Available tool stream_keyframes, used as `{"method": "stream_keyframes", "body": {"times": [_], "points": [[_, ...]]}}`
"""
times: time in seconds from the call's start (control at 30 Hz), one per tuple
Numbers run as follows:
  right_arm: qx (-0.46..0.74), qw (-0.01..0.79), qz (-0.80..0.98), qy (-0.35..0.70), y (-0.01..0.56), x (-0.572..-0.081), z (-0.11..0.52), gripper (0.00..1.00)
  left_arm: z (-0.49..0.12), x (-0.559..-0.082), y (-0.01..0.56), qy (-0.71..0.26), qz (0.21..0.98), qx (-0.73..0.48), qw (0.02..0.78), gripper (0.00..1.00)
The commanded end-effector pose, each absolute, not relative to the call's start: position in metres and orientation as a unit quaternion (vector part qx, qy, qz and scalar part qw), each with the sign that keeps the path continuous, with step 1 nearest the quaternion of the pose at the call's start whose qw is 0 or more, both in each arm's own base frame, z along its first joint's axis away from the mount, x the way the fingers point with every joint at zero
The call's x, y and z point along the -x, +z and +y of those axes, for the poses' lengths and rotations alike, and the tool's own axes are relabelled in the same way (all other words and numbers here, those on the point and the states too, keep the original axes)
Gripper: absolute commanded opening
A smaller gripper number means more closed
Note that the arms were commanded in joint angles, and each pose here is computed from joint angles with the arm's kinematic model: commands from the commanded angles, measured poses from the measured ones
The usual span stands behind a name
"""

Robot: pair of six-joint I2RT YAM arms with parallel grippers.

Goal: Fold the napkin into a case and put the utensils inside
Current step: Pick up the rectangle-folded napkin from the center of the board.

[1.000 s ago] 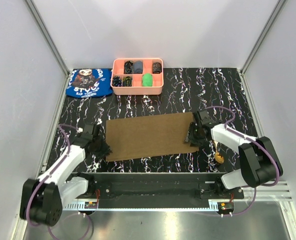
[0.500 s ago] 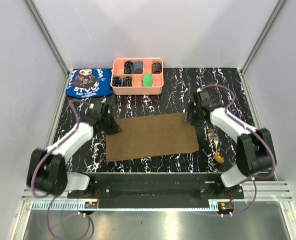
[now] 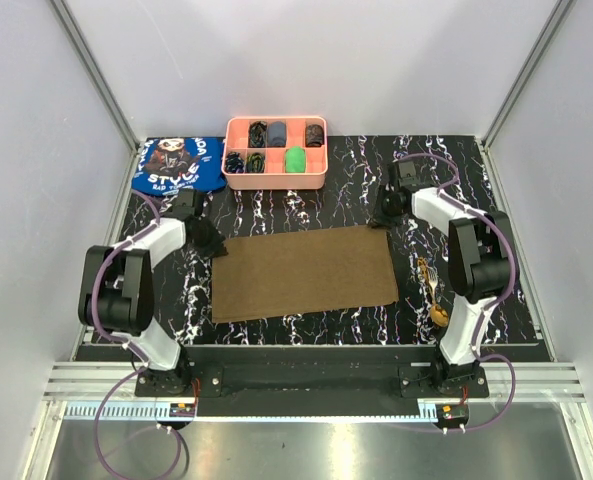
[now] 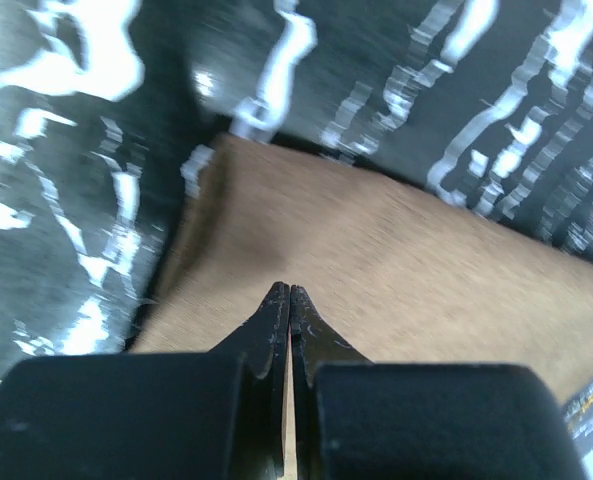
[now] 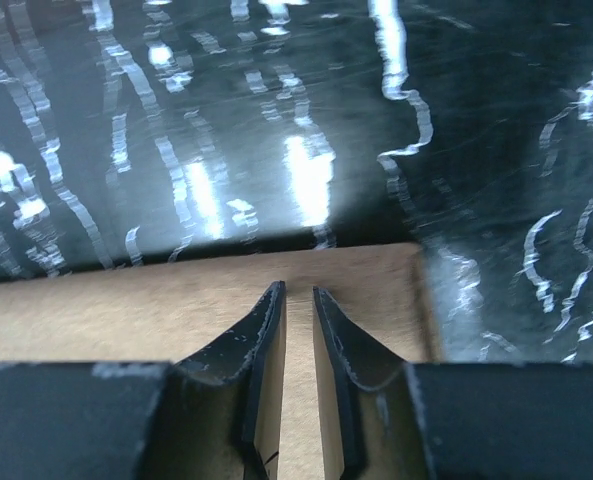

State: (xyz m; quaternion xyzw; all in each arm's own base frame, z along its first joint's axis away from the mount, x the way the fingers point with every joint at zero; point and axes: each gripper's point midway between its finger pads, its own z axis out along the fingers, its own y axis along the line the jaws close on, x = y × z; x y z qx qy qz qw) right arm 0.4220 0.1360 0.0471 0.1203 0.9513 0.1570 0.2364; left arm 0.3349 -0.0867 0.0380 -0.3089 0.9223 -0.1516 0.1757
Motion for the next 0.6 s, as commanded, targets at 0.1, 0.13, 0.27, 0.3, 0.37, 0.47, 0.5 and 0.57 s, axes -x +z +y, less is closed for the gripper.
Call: {"method": "stream_keyframes", "body": {"times": [0.1,0.13,0.27,0.3,0.37,0.47,0.5,0.57], "points": [[-0.122,0.256,0.945,0.161,0.041,-0.45,0.123,0.24,-0.066,-0.361,0.032,-0.117,0.922,0.314,0.195,0.0],[-0.12,0.26,0.944,0.161,0.039,-0.454,0.122,0.25,-0.065,-0.362,0.03,-0.116,0.922,0.315,0.192,0.0],[-0.108,0.258,0.95,0.14,0.023,-0.465,0.112,0.25,-0.052,-0.365,0.015,-0.096,0.922,0.33,0.176,0.0],[-0.104,0.26,0.95,0.138,0.023,-0.466,0.111,0.25,-0.049,-0.366,0.017,-0.09,0.922,0.329,0.181,0.0],[-0.097,0.267,0.949,0.138,0.029,-0.467,0.111,0.27,-0.045,-0.371,0.027,-0.083,0.92,0.325,0.202,0.01],[-0.107,0.274,0.945,0.14,0.054,-0.46,0.11,0.4,-0.051,-0.378,0.06,-0.076,0.921,0.285,0.255,0.07],[-0.112,0.265,0.948,0.138,0.06,-0.452,0.108,0.44,-0.056,-0.379,0.071,-0.077,0.92,0.272,0.27,0.09],[-0.125,0.277,0.943,0.136,0.082,-0.441,0.105,0.6,-0.074,-0.378,0.097,-0.087,0.92,0.239,0.299,0.12]]}}
